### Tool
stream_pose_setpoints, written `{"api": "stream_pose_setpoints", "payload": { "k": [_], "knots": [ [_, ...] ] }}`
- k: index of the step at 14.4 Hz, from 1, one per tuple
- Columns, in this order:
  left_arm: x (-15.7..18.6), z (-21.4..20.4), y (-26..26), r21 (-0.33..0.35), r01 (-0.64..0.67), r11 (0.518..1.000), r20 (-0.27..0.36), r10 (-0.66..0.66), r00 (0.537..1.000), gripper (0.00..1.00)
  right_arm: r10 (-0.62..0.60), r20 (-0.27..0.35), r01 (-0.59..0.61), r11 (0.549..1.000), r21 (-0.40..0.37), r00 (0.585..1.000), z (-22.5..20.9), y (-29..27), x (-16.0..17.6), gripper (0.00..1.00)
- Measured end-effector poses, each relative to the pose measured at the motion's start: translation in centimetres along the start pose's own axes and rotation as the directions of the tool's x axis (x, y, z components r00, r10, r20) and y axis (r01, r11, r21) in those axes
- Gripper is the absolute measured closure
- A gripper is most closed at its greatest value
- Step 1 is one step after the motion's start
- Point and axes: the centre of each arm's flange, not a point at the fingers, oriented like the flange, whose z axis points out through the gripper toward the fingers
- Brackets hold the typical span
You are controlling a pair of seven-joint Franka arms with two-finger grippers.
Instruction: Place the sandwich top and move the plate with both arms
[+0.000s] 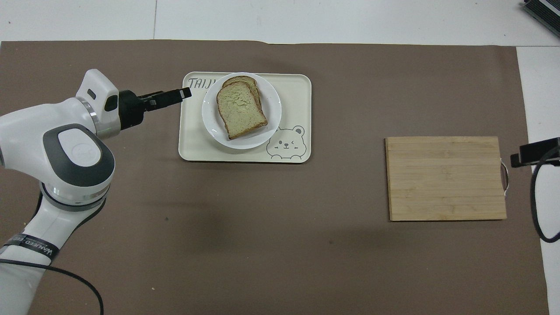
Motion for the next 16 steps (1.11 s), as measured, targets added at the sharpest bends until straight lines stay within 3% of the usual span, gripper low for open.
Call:
{"api": "stream_pose_setpoints", "payload": {
  "k": [2, 4, 6, 8, 12, 14, 16],
  "knots": [
    [0.5, -1.7, 1.2, 0.012, -0.063, 0.998, 0.059, 0.062, 0.996, 0.00, -0.002, 0.001, 0.002, 1.000, 0.000, 1.000, 0.1, -0.2, 0.1, 0.00],
    [1.2, -4.6, 1.4, 0.055, -0.166, 0.985, 0.179, 0.154, 0.972, 0.00, -0.011, -0.002, 0.011, 1.000, -0.002, 1.000, 0.1, -0.7, 0.1, 0.00],
    [2.8, -9.2, 1.7, 0.129, -0.282, 0.951, 0.354, 0.222, 0.909, 0.00, -0.022, -0.004, 0.022, 1.000, -0.015, 1.000, 0.2, -1.2, 0.1, 0.00],
    [4.8, -13.6, 2.7, 0.218, -0.401, 0.890, 0.462, 0.268, 0.846, 0.00, -0.025, -0.015, 0.024, 0.999, -0.026, 1.000, 0.2, -1.2, 0.2, 0.00],
    [5.6, -19.5, 4.4, 0.288, -0.456, 0.842, 0.559, 0.238, 0.794, 0.00, -0.037, -0.032, 0.036, 0.999, -0.037, 0.999, 0.8, -1.0, 0.3, 0.00],
    [4.3, -24.0, 5.2, 0.301, -0.420, 0.856, 0.594, 0.177, 0.785, 0.00, -0.036, -0.030, 0.035, 0.999, -0.038, 0.999, 0.8, -0.8, 0.1, 0.00],
    [3.0, -27.7, 6.6, 0.343, -0.350, 0.872, 0.584, 0.094, 0.806, 0.00, -0.035, -0.031, 0.034, 0.999, -0.038, 0.999, 0.8, -0.8, -0.1, 0.00]
  ]
}}
